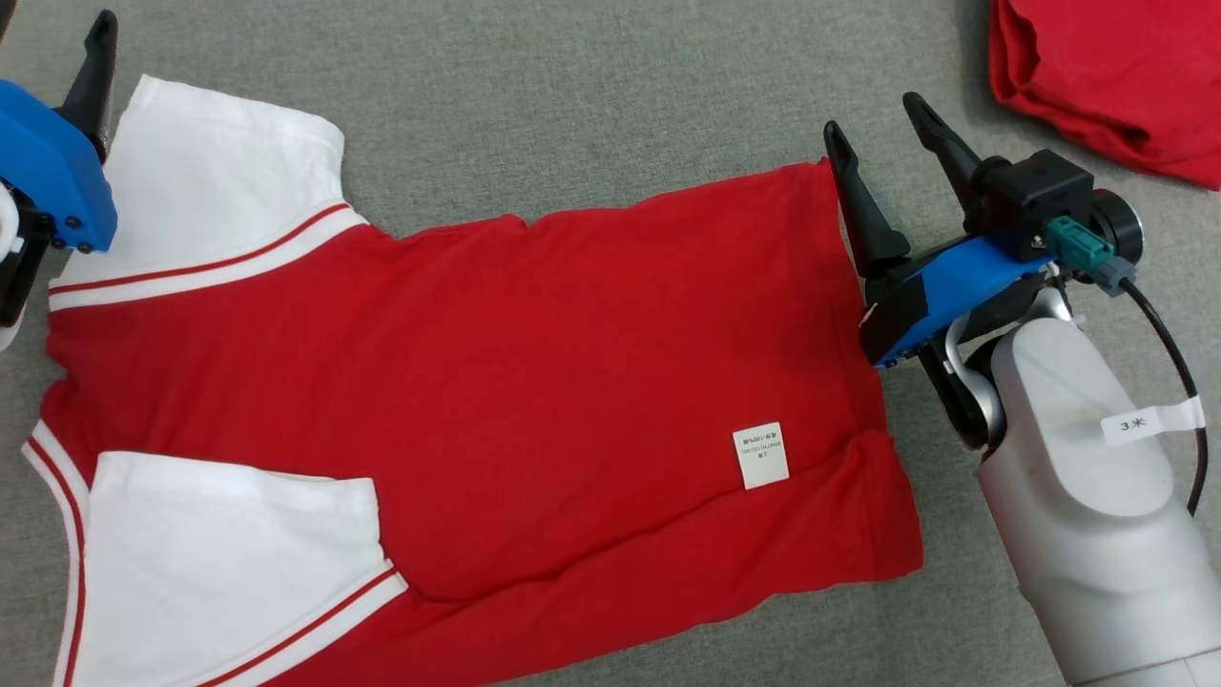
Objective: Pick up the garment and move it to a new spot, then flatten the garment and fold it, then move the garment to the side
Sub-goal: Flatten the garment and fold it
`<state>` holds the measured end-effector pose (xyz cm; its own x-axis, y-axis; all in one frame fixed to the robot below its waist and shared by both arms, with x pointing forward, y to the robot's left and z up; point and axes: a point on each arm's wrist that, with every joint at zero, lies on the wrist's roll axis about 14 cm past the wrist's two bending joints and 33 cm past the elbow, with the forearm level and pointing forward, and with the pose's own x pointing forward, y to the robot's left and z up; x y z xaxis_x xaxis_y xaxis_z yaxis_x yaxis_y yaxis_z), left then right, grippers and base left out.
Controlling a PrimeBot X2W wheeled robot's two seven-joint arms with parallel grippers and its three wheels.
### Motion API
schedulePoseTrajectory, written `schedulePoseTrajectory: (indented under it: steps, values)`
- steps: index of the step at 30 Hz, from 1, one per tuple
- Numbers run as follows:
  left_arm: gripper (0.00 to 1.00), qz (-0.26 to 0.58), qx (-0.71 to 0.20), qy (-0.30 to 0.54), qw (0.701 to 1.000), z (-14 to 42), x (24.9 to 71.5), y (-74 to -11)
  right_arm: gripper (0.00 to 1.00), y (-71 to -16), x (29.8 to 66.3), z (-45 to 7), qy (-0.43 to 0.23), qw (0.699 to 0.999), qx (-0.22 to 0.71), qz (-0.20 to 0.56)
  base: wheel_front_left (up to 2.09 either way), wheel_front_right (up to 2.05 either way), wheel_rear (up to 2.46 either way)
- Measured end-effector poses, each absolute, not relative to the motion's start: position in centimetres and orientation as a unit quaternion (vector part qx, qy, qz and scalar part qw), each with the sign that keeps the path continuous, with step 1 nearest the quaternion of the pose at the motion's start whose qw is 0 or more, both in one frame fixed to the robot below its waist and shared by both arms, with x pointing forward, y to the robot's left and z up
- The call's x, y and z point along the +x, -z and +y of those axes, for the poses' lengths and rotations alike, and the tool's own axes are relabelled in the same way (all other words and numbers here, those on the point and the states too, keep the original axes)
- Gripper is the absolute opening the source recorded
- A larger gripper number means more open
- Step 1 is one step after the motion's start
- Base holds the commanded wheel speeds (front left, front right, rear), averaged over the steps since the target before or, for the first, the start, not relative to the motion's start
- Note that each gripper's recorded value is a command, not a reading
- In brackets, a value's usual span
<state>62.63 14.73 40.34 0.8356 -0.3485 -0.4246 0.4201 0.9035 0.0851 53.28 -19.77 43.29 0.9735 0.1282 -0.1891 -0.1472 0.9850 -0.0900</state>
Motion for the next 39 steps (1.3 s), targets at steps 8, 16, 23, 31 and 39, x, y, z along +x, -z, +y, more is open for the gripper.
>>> schedulePoseTrajectory:
  steps: [8, 16, 23, 31, 39]
  values:
    - [1.0, 0.302, 0.075, 0.216, 0.925, 14.0, 61.2, -34.7, 1.0, -42.4, 53.7, -19.8, -0.073, 0.991, -0.054, 0.099, 0.0, 0.0, 0.0]
    - [1.0, 0.331, 0.066, 0.225, 0.914, 13.5, 60.9, -33.5, 1.0, -41.0, 53.3, -19.2, -0.087, 0.985, -0.061, 0.137, 0.0, 0.0, 0.0]
    - [0.0, 0.333, 0.077, 0.235, 0.91, 12.9, 60.7, -34.1, 1.0, -41.1, 53.1, -19.7, -0.089, 0.98, -0.07, 0.166, 0.0, 0.0, 0.0]
    - [0.0, 0.298, 0.081, 0.24, 0.92, 13.0, 61.0, -35.7, 1.0, -39.7, 52.7, -19.2, -0.103, 0.968, -0.071, 0.219, 0.0, 0.0, 0.0]
    - [0.0, 0.269, 0.074, 0.244, 0.929, 12.8, 61.4, -36.6, 0.0, -37.8, 52.4, -18.1, -0.118, 0.955, -0.055, 0.268, 0.0, 0.0, 0.0]
